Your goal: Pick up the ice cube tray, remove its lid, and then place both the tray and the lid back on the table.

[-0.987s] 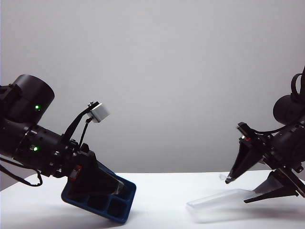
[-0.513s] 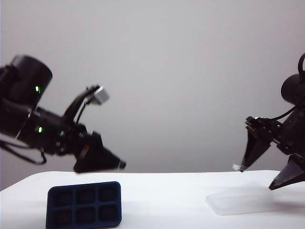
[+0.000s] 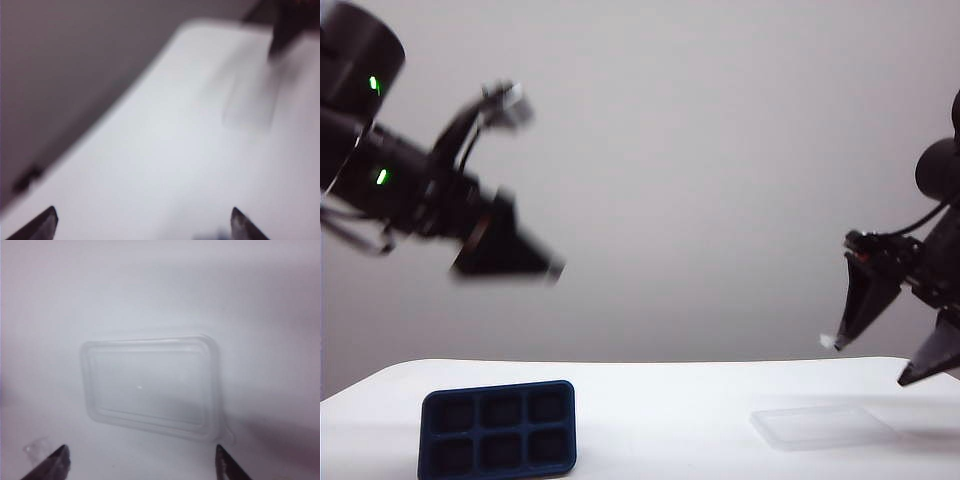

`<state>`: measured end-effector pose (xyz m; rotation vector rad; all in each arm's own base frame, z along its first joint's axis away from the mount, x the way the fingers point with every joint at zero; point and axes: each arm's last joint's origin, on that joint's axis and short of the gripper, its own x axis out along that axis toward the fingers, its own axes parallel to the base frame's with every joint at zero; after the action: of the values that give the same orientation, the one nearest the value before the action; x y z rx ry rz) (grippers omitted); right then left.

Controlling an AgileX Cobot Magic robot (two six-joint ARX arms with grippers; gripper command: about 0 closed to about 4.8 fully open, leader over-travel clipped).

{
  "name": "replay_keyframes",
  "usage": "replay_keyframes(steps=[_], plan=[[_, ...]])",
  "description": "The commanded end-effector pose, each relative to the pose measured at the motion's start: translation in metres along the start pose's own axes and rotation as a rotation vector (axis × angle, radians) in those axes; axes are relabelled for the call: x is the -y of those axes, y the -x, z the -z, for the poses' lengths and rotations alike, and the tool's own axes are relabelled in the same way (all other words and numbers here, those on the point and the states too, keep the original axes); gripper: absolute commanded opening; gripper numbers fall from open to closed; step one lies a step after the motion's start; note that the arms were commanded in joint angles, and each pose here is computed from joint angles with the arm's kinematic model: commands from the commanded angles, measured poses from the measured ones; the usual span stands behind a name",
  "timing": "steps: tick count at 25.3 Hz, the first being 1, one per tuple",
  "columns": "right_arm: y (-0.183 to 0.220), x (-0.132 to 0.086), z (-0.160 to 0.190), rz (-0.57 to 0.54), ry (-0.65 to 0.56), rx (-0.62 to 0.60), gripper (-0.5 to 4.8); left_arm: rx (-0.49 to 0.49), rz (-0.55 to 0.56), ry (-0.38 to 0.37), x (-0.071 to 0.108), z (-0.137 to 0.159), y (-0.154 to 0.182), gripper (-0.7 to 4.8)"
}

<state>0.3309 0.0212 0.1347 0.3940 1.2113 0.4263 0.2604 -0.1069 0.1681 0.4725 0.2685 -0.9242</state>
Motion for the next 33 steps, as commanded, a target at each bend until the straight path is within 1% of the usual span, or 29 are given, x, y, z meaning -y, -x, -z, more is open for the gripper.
replay_keyframes(steps=[1,3,5,6,7,8,12,14,15,16,18,21,22,23,24,27,28,29,30,31,33], plan=[[0.009,-0.007,-0.003,-0.037,0.021,0.031,3.69,-0.208,0.048,-0.056,0.010,0.024,-0.003,4.67],[0.012,-0.009,-0.003,-0.057,0.024,0.034,3.69,-0.236,0.047,-0.055,0.011,0.029,-0.006,4.67],[0.014,-0.010,-0.003,-0.064,0.025,0.039,3.69,-0.277,0.024,-0.073,0.010,0.034,-0.008,4.67],[0.015,-0.011,-0.004,-0.069,0.027,0.042,3.69,-0.325,-0.003,-0.088,0.010,0.040,-0.012,4.67],[0.015,-0.011,-0.004,-0.073,0.029,0.045,3.69,-0.346,-0.011,-0.095,0.010,0.043,-0.013,4.67],[0.015,-0.011,-0.004,-0.077,0.031,0.047,3.69,-0.389,-0.045,-0.105,0.010,0.049,-0.017,4.67],[0.015,-0.012,-0.005,-0.078,0.038,0.058,3.69,-0.392,-0.053,-0.106,0.010,0.056,-0.023,4.67],[0.015,-0.012,-0.007,-0.079,0.045,0.070,3.69,-0.370,-0.171,-0.132,0.002,0.052,-0.026,4.66],[0.015,-0.012,-0.007,-0.080,0.049,0.075,3.69,-0.330,-0.235,-0.146,-0.003,0.045,-0.027,4.66],[0.015,-0.012,-0.007,-0.082,0.048,0.073,3.69,-0.296,-0.271,-0.094,-0.007,0.037,-0.024,4.66],[0.015,-0.013,-0.006,-0.126,0.046,0.062,3.69,-0.245,-0.260,-0.034,-0.007,0.029,-0.020,4.66],[0.020,-0.018,-0.004,-0.228,0.040,0.036,3.67,-0.166,-0.224,0.001,-0.008,0.014,-0.009,4.66],[0.024,-0.026,0.000,-0.260,0.041,0.011,3.49,-0.144,-0.227,0.016,-0.007,0.003,0.001,4.66],[0.029,-0.033,0.003,-0.260,0.071,0.000,3.11,-0.147,-0.228,0.058,-0.005,-0.007,0.014,4.66],[0.033,-0.036,0.004,-0.257,0.091,0.000,2.92,-0.161,-0.231,0.074,-0.004,-0.011,0.021,4.66],[0.045,-0.046,0.008,-0.236,0.114,0.008,2.91,-0.227,-0.250,0.123,0.003,-0.020,0.044,4.61],[0.051,-0.050,0.010,-0.226,0.120,0.012,2.91,-0.246,-0.284,0.153,0.006,-0.024,0.054,4.55],[0.063,-0.058,0.014,-0.208,0.148,0.026,2.90,-0.240,-0.361,0.206,0.008,-0.032,0.071,4.55],[0.073,-0.063,0.016,-0.194,0.172,0.046,2.61,-0.198,-0.393,0.240,0.010,-0.040,0.082,4.55],[0.091,-0.072,0.020,-0.153,0.204,0.101,1.92,-0.103,-0.435,0.267,0.013,-0.053,0.101,4.54],[0.110,-0.081,0.025,-0.117,0.238,0.168,1.47,0.008,-0.484,0.246,0.018,-0.068,0.123,4.52]])
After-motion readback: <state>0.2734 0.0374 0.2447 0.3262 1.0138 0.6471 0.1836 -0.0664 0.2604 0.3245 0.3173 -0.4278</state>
